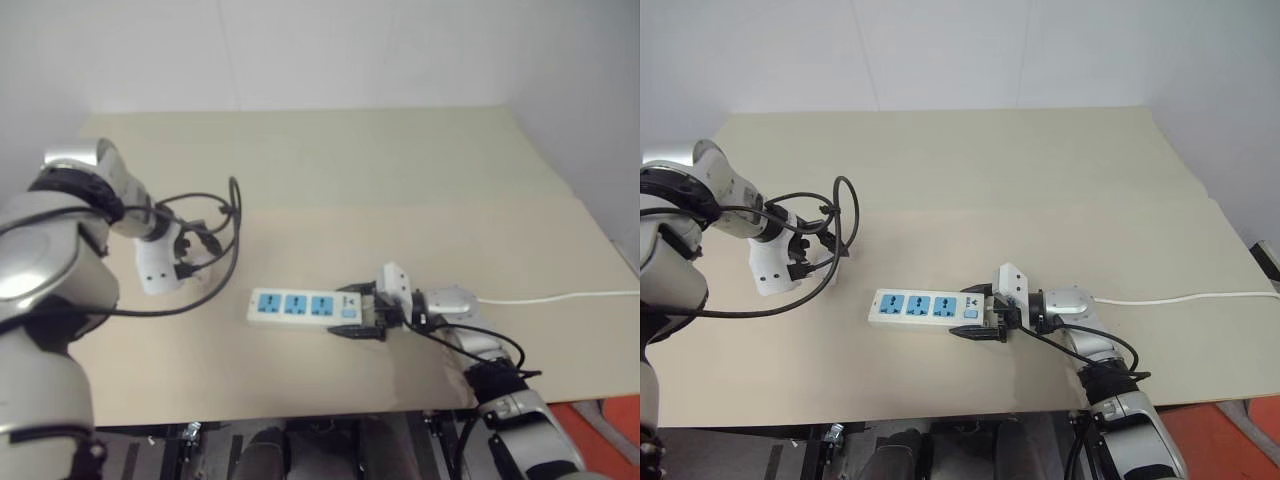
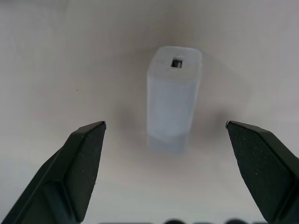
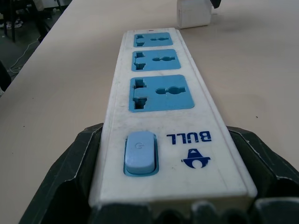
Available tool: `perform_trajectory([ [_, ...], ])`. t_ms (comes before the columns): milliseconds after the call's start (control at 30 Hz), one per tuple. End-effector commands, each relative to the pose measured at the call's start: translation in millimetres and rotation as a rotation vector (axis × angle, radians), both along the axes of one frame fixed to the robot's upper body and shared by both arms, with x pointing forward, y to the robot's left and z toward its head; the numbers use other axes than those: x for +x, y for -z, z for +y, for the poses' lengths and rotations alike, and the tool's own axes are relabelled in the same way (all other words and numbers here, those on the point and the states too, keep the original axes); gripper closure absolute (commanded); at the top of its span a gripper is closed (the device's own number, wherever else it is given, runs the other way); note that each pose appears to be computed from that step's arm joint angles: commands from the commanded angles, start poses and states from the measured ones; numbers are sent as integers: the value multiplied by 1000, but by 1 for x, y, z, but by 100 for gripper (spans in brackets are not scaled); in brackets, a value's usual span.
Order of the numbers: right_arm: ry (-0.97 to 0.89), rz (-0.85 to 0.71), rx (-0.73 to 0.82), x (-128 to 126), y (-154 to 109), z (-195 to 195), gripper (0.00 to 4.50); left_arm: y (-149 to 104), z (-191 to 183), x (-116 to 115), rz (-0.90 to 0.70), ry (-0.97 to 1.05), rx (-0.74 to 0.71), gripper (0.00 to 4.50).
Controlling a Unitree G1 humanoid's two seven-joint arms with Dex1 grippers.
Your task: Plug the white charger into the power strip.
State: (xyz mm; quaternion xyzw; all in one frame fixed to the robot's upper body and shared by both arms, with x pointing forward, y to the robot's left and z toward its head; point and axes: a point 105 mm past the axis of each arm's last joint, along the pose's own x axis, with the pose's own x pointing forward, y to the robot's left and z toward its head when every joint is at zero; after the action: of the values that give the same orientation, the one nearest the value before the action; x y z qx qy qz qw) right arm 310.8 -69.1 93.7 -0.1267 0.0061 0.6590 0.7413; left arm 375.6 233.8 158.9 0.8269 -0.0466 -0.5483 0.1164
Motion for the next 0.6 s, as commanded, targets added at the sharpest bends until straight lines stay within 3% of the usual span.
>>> perform_trajectory([
  [33,-3,-24,25,-1,-9,1,108,-7,1,-1,-3,-8,-12,0],
  [600,15,-24,28,-1,-9,0,108,11,-8,-5,62,-24,-15,0],
])
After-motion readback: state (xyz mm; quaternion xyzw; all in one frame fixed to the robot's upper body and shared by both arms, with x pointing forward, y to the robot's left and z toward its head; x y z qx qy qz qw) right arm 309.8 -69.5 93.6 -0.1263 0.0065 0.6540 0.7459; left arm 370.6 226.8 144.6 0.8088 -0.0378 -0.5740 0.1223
